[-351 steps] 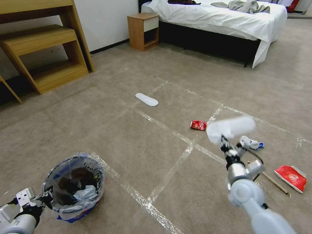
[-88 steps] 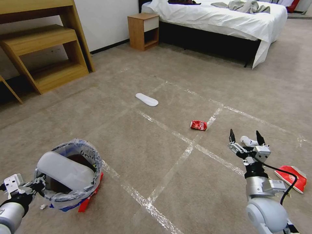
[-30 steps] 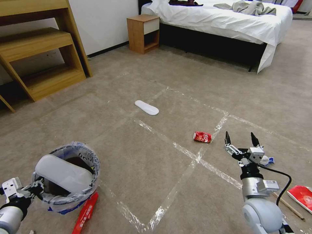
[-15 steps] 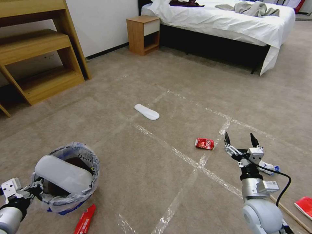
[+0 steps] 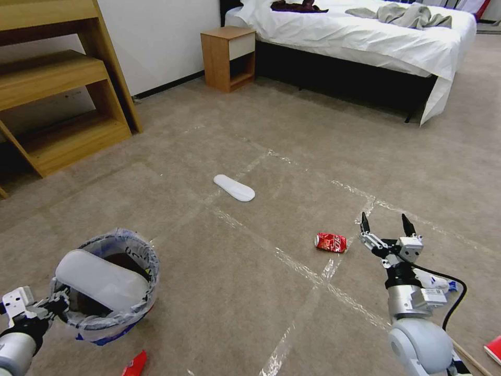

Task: Pick up the trash bin and place the garbage on the floor into it.

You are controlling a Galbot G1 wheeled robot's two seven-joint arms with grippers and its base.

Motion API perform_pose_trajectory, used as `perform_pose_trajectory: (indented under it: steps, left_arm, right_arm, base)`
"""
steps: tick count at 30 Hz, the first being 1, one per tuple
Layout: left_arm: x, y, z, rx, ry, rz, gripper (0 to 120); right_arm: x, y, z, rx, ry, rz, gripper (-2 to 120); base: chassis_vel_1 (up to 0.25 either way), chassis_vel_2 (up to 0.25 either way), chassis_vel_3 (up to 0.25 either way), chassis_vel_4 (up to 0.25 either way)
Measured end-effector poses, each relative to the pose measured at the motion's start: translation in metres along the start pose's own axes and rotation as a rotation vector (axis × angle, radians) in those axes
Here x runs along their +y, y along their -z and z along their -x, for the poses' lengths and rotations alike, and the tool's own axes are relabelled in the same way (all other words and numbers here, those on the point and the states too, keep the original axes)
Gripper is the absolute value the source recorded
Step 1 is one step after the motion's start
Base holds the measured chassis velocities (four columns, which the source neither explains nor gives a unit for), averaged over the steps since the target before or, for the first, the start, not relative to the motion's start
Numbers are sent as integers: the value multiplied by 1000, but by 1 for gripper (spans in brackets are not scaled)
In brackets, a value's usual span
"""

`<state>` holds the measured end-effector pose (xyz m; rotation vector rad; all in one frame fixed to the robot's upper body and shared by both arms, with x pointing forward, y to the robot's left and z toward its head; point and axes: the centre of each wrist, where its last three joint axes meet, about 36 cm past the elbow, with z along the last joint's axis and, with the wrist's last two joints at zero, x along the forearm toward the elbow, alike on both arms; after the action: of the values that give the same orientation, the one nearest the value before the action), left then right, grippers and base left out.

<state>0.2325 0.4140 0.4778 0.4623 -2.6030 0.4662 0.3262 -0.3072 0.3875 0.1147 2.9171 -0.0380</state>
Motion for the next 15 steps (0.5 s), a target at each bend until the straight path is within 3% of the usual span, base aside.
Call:
perform_pose_trajectory:
  steps: [15]
  left_arm:
    - [0,1,0,-4,0,2,1]
  right_arm:
    - [1,0,2,-1,2,0,99]
  base:
    - [-91,89,85,-87]
